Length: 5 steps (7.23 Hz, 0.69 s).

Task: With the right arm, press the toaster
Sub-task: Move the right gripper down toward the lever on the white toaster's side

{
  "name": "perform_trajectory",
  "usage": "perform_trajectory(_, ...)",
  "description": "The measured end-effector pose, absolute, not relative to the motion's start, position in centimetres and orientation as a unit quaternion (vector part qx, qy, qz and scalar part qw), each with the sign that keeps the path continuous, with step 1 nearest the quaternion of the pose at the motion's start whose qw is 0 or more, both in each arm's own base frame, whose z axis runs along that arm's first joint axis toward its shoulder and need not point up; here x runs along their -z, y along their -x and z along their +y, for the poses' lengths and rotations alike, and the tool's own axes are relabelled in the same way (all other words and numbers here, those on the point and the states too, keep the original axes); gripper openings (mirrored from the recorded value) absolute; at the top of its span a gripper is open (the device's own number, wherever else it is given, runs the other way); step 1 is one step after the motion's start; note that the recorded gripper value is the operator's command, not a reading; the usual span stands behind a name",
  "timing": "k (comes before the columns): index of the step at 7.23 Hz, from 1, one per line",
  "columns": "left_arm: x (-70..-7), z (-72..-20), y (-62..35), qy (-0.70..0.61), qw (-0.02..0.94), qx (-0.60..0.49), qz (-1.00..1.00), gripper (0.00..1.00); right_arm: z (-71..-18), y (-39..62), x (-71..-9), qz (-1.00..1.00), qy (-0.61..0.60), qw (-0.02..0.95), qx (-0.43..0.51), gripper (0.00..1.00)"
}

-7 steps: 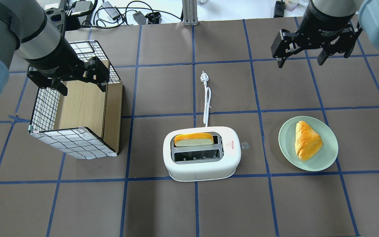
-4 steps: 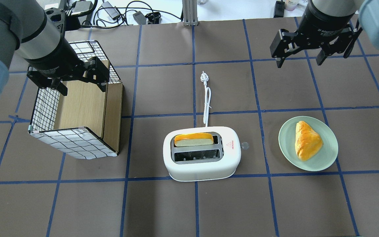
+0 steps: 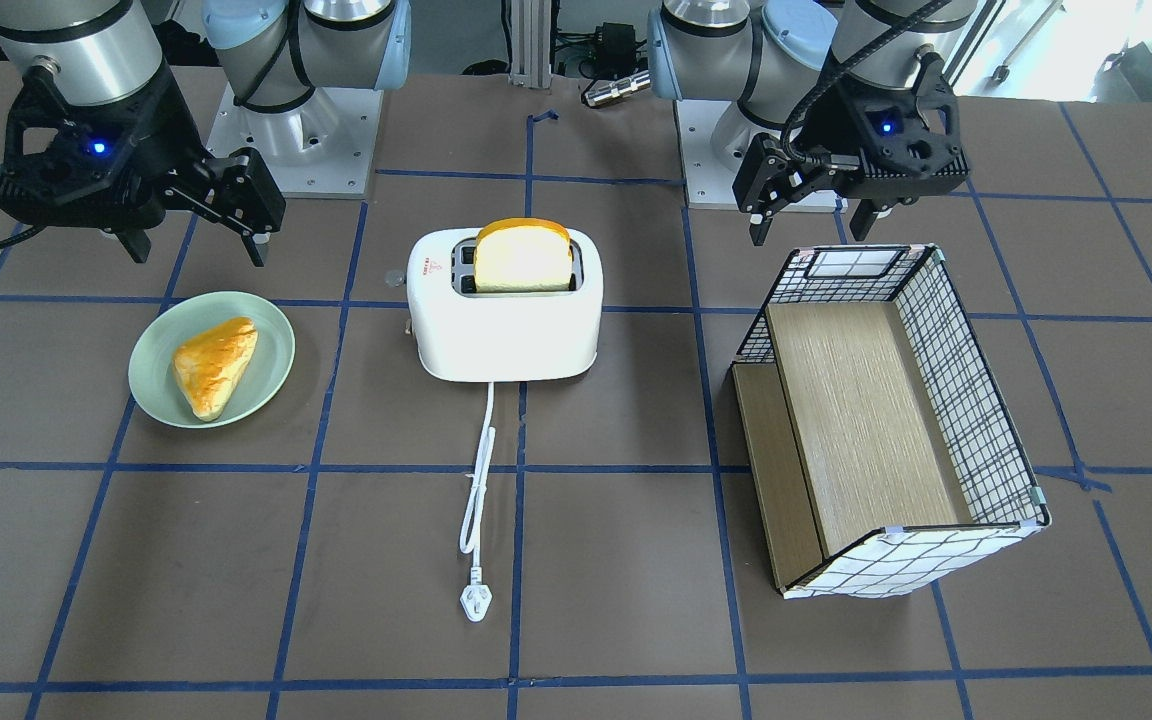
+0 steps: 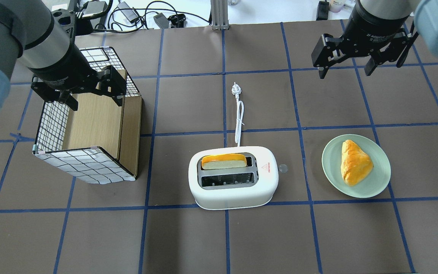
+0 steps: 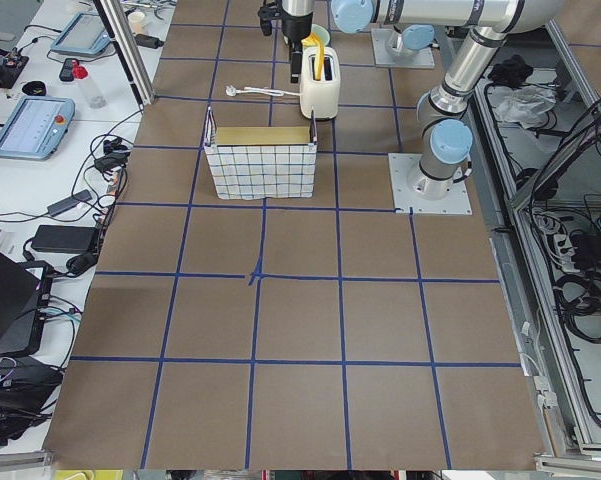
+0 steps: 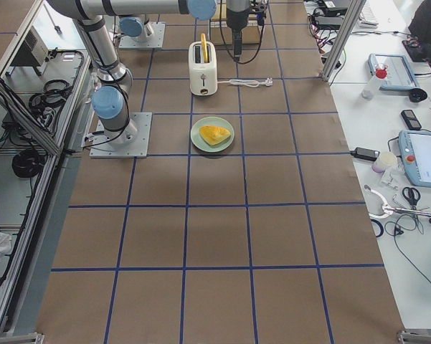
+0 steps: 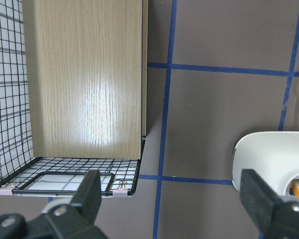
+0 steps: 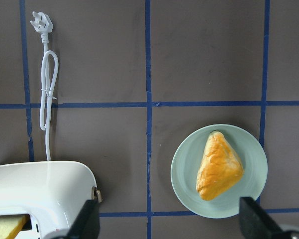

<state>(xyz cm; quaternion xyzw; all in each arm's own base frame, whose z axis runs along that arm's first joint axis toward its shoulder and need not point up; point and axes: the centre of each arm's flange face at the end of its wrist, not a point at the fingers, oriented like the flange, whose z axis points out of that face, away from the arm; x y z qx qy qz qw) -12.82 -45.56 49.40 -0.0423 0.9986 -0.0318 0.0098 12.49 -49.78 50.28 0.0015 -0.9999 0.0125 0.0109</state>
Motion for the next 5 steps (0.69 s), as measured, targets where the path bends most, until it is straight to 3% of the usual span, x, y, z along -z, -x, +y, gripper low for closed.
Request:
perform_trajectory(3,-49.4,-45.5,12.8,0.042,0.010,0.031,0.999,1.00,-48.3,-13.6,-47.7,-0.996,0.006,-0.049,0.075,0.99)
perform_trajectory(5,-49.4,-45.5,12.8,0.042,0.010,0.032,0.999,1.00,-46.8,-14.1,-45.3,-0.991,0.019,-0.072,0.114,0.90)
